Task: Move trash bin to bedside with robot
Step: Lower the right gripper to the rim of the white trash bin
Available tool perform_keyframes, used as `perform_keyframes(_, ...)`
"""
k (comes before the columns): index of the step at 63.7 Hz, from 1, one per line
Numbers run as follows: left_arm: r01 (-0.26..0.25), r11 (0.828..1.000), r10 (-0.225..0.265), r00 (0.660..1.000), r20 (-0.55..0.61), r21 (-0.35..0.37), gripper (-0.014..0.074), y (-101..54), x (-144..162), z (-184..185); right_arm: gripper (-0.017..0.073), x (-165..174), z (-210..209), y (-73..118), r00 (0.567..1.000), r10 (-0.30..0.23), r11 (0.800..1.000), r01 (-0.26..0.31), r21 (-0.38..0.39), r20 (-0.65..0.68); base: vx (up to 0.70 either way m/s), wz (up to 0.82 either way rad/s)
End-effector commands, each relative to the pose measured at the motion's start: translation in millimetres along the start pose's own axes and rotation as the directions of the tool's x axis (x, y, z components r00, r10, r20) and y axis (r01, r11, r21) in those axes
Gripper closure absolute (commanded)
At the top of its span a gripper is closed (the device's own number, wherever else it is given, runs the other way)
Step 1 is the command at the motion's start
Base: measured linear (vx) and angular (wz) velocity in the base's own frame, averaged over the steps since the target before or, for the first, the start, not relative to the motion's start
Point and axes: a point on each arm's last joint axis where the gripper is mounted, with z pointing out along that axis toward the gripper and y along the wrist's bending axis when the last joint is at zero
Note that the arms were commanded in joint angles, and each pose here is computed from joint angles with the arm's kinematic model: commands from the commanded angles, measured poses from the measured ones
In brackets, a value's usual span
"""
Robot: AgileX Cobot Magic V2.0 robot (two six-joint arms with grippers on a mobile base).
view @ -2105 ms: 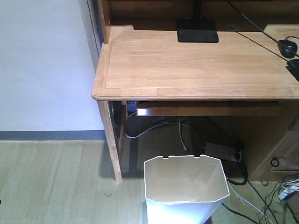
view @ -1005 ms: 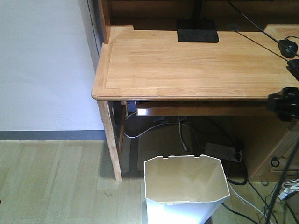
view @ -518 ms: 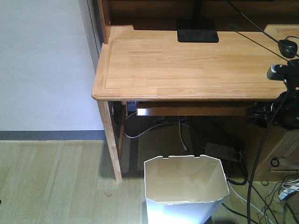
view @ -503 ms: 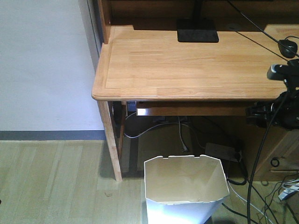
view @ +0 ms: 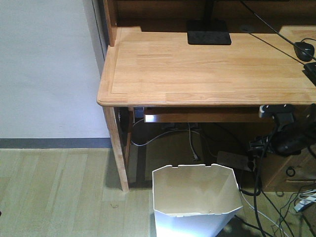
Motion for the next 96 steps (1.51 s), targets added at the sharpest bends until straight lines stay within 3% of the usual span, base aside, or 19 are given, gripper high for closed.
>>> perform_keyframes(1, 0.01, 1.0, -0.01, 0.997, 0.072, 0.004, 0.0599, 0.0, -3.1, -0.2, 0.0069, -10.0, 11.7, -7.8, 0.998, -0.008, 0.999, 0.005, 0.049, 0.065, 0.0, 0.0)
perform_keyframes(19, 0.01, 1.0, -0.01, 0.997, 0.072, 0.004, 0.0599, 0.0, -3.1, -0.2, 0.0069, -4.1, 95.5, -10.3, 0.994, -0.027, 1.0, 0.026, -0.013, -0.11, 0.0, 0.0)
perform_keyframes(50, 0.01, 1.0, -0.01, 0.997, 0.072, 0.004, 0.0599, 0.0, -3.1, -0.2, 0.0069, -2.8, 186.2, -14.6, 0.982, -0.036, 0.998, 0.028, -0.048, -0.184, 0.0, 0.0)
perform_keyframes(86, 0.01, 1.0, -0.01, 0.997, 0.072, 0.004, 0.0599, 0.0, -3.1, -0.2, 0.0071, -4.8, 260.4, -11.7, 0.958, 0.011, 0.987, -0.056, -0.15, -0.285, 0.0, 0.0)
perform_keyframes(96, 0.01, 1.0, -0.01, 0.997, 0.072, 0.004, 0.0599, 0.0, -3.1, -0.2, 0.0165, 1.0, 275.8, -7.6, 0.941, 0.024, 0.976, -0.094, -0.194, -0.338, 0.0, 0.0)
